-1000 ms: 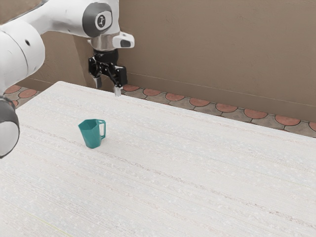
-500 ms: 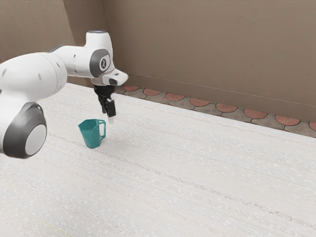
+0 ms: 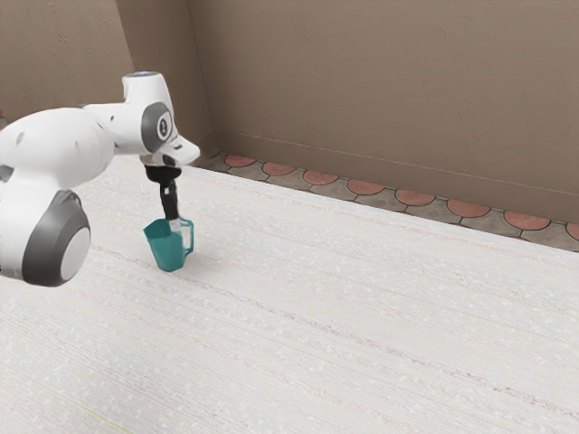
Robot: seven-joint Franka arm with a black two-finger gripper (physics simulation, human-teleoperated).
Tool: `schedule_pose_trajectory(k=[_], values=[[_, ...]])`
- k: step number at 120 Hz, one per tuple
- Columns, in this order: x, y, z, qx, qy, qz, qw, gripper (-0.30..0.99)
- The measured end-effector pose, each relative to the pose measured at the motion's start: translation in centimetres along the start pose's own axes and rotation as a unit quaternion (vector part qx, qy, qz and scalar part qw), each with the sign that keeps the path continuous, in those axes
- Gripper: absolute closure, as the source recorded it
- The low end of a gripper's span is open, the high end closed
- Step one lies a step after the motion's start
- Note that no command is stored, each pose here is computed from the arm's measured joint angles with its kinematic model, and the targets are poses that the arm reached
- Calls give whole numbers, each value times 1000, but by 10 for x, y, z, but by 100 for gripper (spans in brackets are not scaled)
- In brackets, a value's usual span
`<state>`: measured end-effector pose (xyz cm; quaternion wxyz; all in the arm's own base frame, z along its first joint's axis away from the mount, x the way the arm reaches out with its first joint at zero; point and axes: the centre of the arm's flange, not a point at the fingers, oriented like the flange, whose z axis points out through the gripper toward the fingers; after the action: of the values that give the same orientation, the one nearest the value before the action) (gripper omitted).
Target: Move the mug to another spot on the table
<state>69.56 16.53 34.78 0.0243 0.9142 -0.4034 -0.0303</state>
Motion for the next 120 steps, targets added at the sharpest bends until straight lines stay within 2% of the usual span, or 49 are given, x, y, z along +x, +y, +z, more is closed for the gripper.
schedule_pose_trajectory(k=[12,47,64,80,120], values=[[-3,-9,4,2,2,14,1000,0],[19,-17,12,4,7,65,998,0],[5,-27,15,1,15,48,999,0],[18,-31,8,9,14,40,999,0],[23,-33,24,-4,-1,-10,1000,0]])
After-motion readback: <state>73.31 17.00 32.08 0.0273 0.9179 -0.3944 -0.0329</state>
